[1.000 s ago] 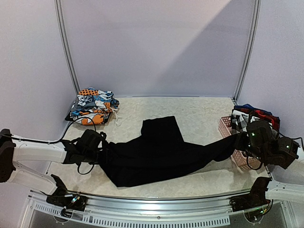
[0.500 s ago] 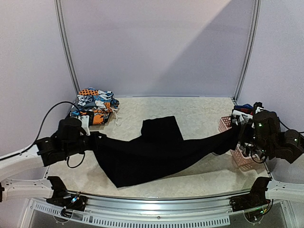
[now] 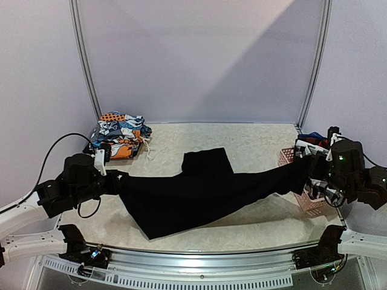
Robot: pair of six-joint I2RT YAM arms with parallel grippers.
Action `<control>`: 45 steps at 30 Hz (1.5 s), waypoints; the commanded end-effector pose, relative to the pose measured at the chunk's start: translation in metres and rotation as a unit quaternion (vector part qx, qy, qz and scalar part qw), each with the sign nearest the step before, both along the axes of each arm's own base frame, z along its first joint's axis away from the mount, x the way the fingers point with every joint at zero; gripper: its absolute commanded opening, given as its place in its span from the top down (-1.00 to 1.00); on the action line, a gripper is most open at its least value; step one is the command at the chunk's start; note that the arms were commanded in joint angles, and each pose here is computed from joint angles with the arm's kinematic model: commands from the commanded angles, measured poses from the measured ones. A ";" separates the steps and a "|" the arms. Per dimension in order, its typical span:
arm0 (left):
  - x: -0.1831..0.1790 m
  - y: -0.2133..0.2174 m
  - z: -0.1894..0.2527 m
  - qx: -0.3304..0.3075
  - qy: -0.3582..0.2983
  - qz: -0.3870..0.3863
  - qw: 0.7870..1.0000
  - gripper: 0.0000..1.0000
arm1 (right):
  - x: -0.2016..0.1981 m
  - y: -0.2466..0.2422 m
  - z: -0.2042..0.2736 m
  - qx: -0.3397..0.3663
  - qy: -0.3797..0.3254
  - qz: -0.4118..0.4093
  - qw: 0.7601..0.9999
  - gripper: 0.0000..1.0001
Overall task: Fold and stack the mixed laundry pile
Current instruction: Flatten out the crumpled T-shirt at the center of the board.
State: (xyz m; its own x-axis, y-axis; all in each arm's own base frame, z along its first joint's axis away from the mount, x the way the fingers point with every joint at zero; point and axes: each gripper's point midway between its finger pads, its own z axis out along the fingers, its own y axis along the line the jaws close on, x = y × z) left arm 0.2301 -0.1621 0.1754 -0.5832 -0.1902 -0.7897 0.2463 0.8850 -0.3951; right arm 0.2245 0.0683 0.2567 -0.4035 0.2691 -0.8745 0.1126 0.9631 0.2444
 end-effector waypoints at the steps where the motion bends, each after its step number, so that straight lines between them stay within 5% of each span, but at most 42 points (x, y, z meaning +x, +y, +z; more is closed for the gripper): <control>1: -0.010 -0.014 0.011 -0.022 -0.013 -0.045 0.999 1.00 | 0.001 -0.003 0.013 0.007 -0.021 -0.006 1.000 1.00; 7: -0.021 -0.027 0.045 -0.036 -0.035 -0.082 0.995 1.00 | 0.003 0.003 0.037 0.019 -0.046 0.012 0.999 1.00; 15: -0.021 0.011 0.165 -0.030 -0.145 -0.024 0.989 1.00 | -0.002 0.029 0.124 0.056 -0.106 0.104 0.987 1.00; 31: -0.035 0.052 0.299 -0.054 -0.267 0.026 0.962 1.00 | -0.045 0.074 0.229 0.061 -0.221 0.305 0.924 1.00; 41: -0.055 0.084 0.370 -0.068 -0.336 0.053 0.938 1.00 | -0.075 0.046 0.307 0.064 -0.320 0.300 0.897 1.00; 45: -0.049 0.086 0.388 -0.054 -0.349 0.074 0.932 1.00 | -0.065 0.034 0.332 0.068 -0.340 0.250 0.904 1.00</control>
